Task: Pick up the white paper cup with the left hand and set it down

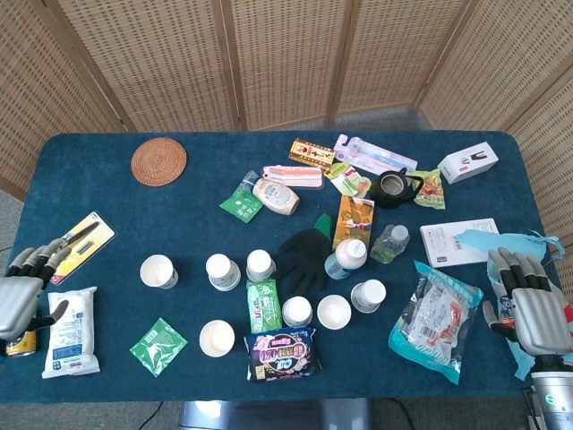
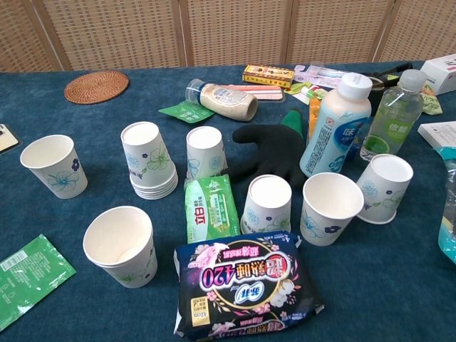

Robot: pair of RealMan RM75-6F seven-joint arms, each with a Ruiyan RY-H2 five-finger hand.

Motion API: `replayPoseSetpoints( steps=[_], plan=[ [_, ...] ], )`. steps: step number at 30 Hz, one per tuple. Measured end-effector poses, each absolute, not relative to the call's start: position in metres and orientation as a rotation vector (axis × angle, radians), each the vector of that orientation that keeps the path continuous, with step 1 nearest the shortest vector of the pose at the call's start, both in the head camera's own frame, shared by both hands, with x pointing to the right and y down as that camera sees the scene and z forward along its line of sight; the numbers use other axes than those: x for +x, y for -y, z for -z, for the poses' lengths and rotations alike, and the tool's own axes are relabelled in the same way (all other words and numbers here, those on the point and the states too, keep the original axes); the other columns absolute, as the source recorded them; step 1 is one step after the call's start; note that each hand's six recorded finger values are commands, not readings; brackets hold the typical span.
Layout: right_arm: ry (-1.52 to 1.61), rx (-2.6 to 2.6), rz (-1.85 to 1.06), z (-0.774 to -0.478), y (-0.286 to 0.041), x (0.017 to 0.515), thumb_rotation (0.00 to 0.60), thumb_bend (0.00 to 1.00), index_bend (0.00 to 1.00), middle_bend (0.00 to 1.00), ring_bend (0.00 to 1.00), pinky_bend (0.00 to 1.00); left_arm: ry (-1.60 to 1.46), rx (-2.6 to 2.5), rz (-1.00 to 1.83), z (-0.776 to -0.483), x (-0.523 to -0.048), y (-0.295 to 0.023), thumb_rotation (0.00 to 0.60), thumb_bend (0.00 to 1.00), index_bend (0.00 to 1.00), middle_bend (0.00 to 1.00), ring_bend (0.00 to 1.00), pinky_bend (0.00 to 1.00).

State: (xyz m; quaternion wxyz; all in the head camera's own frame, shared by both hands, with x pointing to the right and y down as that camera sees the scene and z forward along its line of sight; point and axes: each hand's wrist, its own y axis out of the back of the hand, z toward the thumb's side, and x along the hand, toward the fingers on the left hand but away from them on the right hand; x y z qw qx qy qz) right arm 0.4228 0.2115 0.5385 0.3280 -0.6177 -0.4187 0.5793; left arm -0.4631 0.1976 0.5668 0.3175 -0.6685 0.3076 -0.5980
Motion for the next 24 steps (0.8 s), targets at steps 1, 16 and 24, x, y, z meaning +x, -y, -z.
replayPoseSetpoints(
  steps=[1, 16, 24],
  plan=[
    [1.098, -1.615, -1.517, -0.538, -0.212, 0.423, 0.600, 0.49, 0.00, 0.00, 0.00, 0.00, -0.788, -1.768, 1.573, -0.571, -0.459, -0.197, 0.600, 0.41, 0.00, 0.00, 0.03, 0.00],
    [1.125, -1.599, -1.536, -0.534, -0.220, 0.436, 0.600, 0.49, 0.00, 0.00, 0.00, 0.00, -0.578, -1.901, 1.485, -0.631, -0.382, -0.184, 0.600, 0.41, 0.00, 0.00, 0.03, 0.02],
    [1.149, -1.573, -1.546, -0.527, -0.221, 0.444, 0.600, 0.49, 0.00, 0.00, 0.00, 0.00, -0.582, -1.935, 1.471, -0.653, -0.362, -0.175, 0.600, 0.41, 0.00, 0.02, 0.06, 0.07]
  ],
)
